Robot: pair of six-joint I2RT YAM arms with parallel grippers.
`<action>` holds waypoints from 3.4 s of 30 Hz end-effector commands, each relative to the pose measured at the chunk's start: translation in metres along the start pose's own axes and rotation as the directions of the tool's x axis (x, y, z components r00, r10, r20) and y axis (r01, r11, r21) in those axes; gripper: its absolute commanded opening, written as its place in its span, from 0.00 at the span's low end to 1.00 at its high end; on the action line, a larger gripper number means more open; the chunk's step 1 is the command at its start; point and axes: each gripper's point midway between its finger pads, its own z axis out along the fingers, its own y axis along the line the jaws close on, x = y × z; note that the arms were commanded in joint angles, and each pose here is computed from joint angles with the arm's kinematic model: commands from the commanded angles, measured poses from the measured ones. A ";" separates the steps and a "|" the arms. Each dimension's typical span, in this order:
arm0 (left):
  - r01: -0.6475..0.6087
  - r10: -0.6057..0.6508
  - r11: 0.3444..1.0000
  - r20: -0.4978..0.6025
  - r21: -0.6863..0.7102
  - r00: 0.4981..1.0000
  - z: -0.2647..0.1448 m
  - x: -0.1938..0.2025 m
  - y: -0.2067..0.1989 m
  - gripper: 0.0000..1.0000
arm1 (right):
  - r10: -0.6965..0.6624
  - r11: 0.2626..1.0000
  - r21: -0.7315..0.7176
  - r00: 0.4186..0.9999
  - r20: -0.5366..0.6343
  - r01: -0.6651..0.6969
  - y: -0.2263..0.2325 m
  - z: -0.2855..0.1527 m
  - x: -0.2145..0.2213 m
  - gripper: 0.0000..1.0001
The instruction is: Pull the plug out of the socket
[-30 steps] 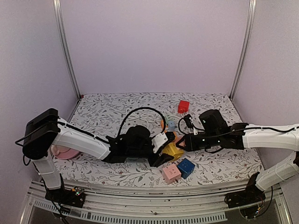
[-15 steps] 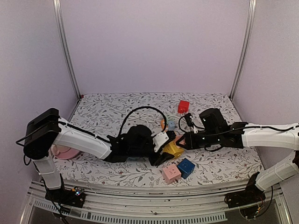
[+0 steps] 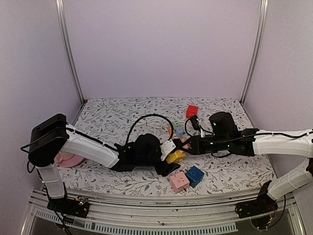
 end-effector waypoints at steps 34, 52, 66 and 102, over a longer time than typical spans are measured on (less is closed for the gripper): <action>-0.015 0.019 0.999 0.118 -0.033 0.993 -0.036 -0.026 0.003 0.04 | -0.020 0.999 -0.045 0.998 0.065 0.023 0.016 -0.013 -0.017 0.03; -0.010 0.014 0.999 0.069 -0.051 0.998 -0.042 -0.006 0.001 0.00 | -0.014 0.999 -0.048 0.997 0.081 0.018 0.006 -0.026 -0.026 0.03; -0.071 0.071 0.996 0.000 -0.063 0.997 -0.034 0.007 -0.010 0.00 | -0.024 0.999 -0.031 0.997 0.067 0.026 0.003 -0.026 -0.025 0.03; -0.081 0.077 0.995 -0.080 -0.052 0.994 -0.018 0.023 -0.014 0.00 | -0.051 0.996 0.075 0.995 0.088 0.044 -0.013 -0.036 -0.028 0.03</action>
